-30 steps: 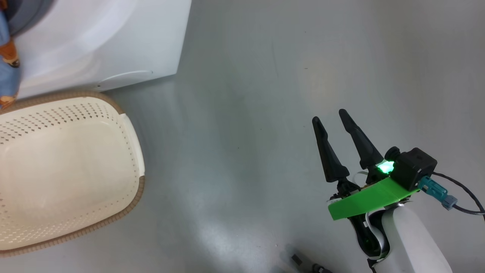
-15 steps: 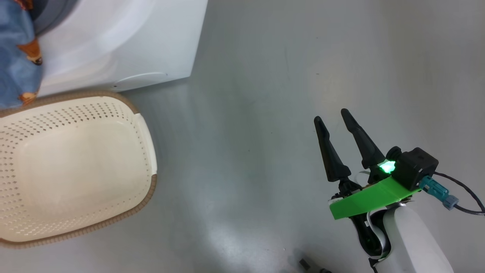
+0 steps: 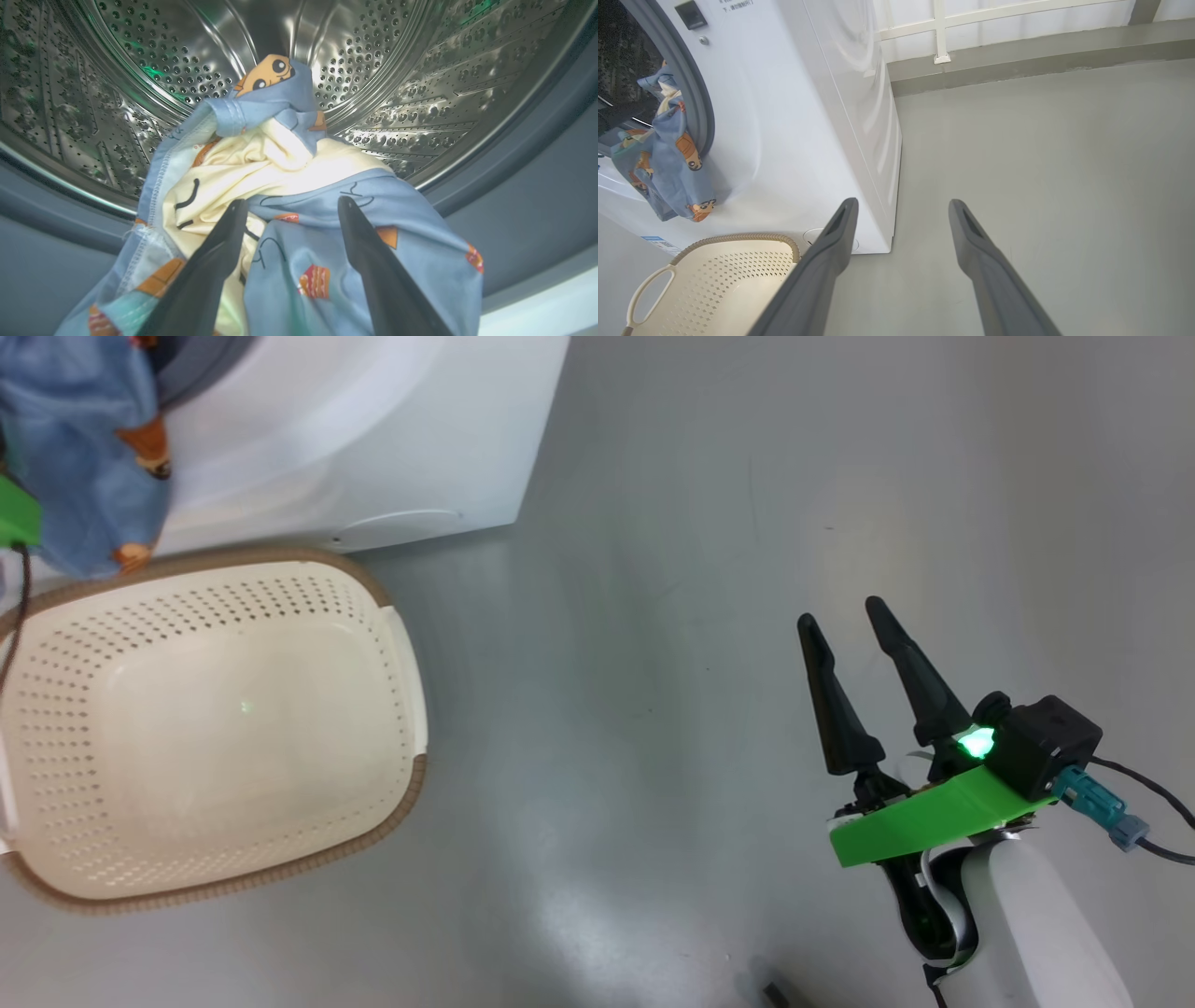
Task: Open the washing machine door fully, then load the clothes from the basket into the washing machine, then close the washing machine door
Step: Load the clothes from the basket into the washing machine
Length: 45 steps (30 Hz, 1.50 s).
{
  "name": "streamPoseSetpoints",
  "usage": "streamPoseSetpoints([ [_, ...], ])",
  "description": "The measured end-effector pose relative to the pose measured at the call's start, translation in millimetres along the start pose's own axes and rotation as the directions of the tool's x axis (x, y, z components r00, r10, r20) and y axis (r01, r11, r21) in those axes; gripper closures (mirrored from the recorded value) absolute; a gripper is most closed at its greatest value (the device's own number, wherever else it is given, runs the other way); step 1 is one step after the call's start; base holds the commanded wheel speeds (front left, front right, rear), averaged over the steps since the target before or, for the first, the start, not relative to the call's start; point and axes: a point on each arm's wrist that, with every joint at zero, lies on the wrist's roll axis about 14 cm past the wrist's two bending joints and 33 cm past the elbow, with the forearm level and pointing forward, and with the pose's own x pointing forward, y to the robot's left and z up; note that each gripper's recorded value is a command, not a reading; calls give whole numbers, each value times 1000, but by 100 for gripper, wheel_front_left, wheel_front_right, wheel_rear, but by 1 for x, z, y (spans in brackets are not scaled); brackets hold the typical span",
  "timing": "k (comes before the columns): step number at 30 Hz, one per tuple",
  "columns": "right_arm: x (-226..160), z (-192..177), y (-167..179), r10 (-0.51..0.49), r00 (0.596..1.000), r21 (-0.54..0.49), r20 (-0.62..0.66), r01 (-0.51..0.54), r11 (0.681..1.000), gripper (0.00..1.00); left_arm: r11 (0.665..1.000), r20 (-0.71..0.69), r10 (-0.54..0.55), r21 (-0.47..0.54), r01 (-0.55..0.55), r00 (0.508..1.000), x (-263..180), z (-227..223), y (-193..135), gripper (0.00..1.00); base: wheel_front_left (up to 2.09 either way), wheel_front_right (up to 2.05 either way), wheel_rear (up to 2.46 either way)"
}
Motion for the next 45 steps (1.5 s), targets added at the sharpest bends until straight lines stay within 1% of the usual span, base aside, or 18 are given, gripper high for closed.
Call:
streamPoseSetpoints([
  [5, 3, 2, 1, 5, 1000, -11, 7, -5, 1000, 0, 1000, 33, 9, -5, -9, 999, -19, 0, 2, 0, 0, 0, 0],
  [12, 7, 7, 7, 21, 999, -14, 25, -21, 1000, 0, 999, 46, 35, -5, -35, 998, -62, -12, 3, 0, 0, 0, 0],
  [26, 4, 23, 15, 53, 997, -20, 63, -52, 998, 0, 984, 53, 171, -60, -168, 984, -153, -20, 21, 0, 0, 0, 0],
  [33, -4, 22, 16, 58, 997, -22, 55, -57, 998, 0, 974, 36, 224, -41, -223, 974, -192, -25, 28, 0, 0, 0, 0],
  [39, -6, 25, 16, 64, 996, -27, 60, -63, 998, 0, 971, 28, 239, -14, -239, 971, -212, -25, 29, 0, 0, 0, 0],
  [45, -6, 25, 16, 65, 996, -31, 58, -64, 997, 0, 968, 23, 251, -21, -251, 968, -219, -28, 29, 0, 0, 0, 0],
])
